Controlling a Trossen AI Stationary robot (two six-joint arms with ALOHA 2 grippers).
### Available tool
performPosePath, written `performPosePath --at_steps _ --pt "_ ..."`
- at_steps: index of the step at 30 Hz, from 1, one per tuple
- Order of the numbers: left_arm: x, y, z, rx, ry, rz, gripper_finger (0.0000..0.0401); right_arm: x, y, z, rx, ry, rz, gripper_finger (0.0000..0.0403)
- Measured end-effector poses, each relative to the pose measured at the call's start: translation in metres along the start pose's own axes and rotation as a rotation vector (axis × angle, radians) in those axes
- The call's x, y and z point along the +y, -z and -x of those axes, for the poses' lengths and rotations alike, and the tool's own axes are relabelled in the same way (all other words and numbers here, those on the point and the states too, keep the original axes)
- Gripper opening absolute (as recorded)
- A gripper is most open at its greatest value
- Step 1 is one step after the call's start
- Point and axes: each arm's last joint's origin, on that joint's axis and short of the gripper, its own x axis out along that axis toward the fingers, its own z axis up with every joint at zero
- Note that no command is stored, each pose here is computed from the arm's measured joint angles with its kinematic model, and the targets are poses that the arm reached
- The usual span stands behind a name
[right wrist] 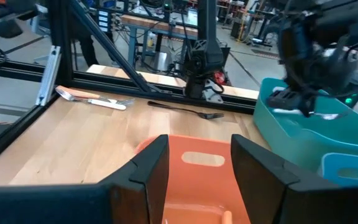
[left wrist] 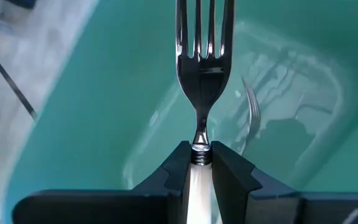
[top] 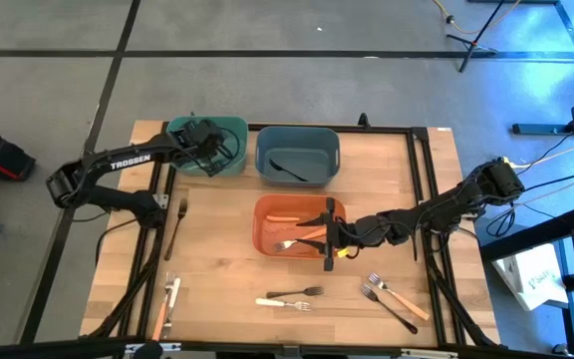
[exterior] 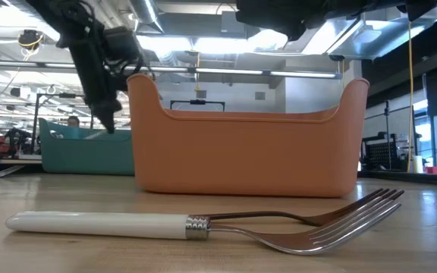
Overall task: Sort silverware by color (type)
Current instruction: Put the white fork into the green bin, then put the black fork into the blue bin
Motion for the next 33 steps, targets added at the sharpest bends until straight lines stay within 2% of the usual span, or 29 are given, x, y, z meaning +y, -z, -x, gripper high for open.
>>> performPosePath --at_steps 8,18,22,27,33 --pt "-0.004 0.011 -0.009 0.03 0.005 0.006 0.0063 0.0 0.0 0.0 0.001 0.015 0.001 0.0161" --pt "-0.003 0.01 -0.007 0.033 0.029 0.045 0.015 0.0 0.0 0.0 0.001 0.015 0.001 0.0161" --pt "0.0 0.003 0.005 0.032 0.036 0.037 0.017 -0.001 0.0 0.0 0.003 0.015 0.002 0.0161" --pt "0.0 -0.004 0.033 -0.009 0.067 0.052 0.0174 -0.001 0.001 0.0 0.012 0.03 0.005 0.0161" --pt "-0.013 0.003 0.063 -0.044 0.255 0.111 0.017 -0.001 0.002 0.0 0.025 0.028 -0.002 0.0161"
